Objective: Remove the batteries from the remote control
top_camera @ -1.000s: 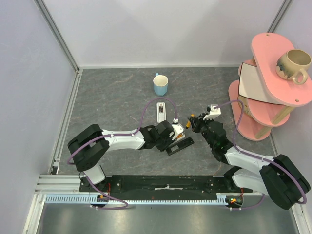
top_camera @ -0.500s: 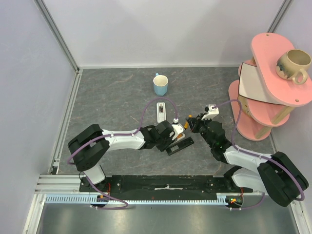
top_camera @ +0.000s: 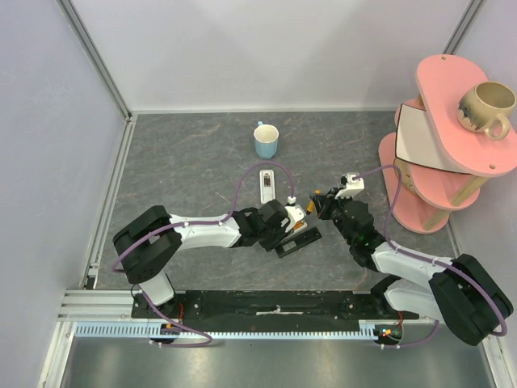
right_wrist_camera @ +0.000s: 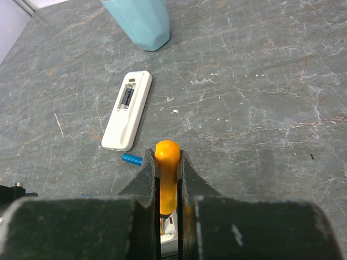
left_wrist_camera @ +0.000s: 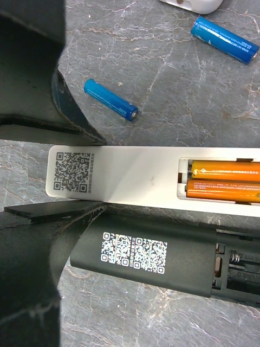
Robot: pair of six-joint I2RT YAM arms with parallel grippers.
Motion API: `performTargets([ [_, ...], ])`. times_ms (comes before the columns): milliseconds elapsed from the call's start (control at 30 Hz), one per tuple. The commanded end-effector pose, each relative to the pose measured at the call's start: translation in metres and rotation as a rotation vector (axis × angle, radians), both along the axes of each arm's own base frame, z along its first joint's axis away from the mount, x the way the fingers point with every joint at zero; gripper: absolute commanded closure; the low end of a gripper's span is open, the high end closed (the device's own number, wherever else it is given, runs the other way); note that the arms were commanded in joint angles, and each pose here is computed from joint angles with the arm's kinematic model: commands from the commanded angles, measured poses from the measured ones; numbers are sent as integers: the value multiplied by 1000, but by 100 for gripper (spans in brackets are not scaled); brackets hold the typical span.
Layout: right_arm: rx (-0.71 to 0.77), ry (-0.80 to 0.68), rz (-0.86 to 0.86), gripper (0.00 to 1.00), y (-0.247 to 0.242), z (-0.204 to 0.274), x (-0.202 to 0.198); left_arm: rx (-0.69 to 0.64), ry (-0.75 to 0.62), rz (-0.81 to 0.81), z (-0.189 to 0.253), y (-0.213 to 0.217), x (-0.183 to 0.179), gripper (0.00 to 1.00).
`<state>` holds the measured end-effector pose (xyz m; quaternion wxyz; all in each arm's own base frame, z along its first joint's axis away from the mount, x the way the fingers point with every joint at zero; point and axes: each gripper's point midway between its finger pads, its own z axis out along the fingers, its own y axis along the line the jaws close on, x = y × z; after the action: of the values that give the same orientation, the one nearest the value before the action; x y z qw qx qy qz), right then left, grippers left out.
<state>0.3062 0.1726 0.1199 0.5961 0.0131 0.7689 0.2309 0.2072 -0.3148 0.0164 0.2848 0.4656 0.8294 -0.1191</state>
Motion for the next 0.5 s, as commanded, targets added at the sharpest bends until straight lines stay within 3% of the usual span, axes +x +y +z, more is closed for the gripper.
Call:
performTargets([
  [0,-26,-17,-32,100,-5,5,6,29,51,-3,-17,2,-7,67],
  [467,-16,23,-3,100,2,-10,4,32,56,-5,-18,1,-7,67],
])
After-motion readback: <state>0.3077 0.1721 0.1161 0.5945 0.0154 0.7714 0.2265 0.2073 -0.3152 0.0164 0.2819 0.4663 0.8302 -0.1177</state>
